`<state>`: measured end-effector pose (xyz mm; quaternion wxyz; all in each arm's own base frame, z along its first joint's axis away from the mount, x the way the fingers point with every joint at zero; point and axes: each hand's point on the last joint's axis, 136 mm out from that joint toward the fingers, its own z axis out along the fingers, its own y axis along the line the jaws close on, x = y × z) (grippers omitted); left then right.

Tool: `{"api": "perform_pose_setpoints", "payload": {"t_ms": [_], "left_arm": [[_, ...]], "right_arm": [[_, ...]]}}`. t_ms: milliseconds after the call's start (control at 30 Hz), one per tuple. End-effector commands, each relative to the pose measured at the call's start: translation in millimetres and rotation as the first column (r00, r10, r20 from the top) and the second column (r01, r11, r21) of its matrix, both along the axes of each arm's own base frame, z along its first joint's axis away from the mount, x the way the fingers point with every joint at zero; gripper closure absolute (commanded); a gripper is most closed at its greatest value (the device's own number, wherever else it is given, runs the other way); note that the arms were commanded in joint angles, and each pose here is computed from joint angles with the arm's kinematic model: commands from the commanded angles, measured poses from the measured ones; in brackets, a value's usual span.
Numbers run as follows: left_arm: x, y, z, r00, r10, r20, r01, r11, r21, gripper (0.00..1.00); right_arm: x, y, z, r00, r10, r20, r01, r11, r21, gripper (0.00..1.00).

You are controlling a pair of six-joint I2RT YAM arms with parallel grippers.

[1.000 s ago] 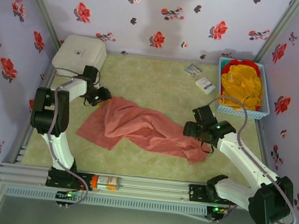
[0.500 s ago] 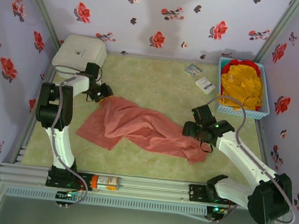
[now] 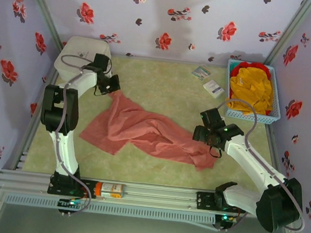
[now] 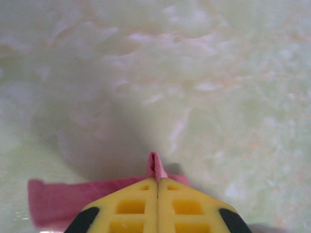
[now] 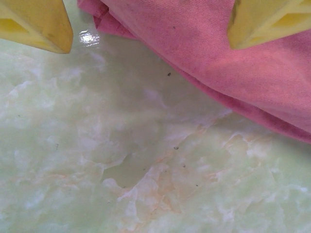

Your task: Fold and stack the t-shirts

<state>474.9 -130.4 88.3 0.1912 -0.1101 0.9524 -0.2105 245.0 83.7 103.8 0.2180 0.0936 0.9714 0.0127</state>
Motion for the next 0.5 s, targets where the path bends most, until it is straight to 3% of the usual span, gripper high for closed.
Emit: {"api": "perform_pose_setpoints", "payload": {"t_ms": [0,133,200,333,467], "left_arm": [[-16,-26,68,0.98,-0.153,0.129,0.151,0.988,0.028,1.0],[-56,-54,104,0.935,-0.277,0.22,0.271,0.961,0.06,1.0],[-90,-76,115,0.888,-0.38,0.258,0.371,0.925,0.083,1.0],[-177,-125,116,0.711,-0.613,0.345,0.602,0.784,0.152,1.0],[-256,-148,88,0.564,-0.742,0.363,0.741,0.649,0.174,1.0]], "right_arm": [[1,-7,-3,0.999,-0.043,0.018,0.043,0.999,-0.011,0.17],[2,-8,-4,0.999,-0.046,0.018,0.046,0.999,-0.008,0.17],[3,-9,-4,0.999,-0.046,0.019,0.046,0.999,-0.011,0.17],[5,-9,-5,0.999,-0.05,0.017,0.051,0.999,-0.006,0.17],[6,-9,-8,0.998,-0.054,0.014,0.054,0.999,0.0,0.17]]}}
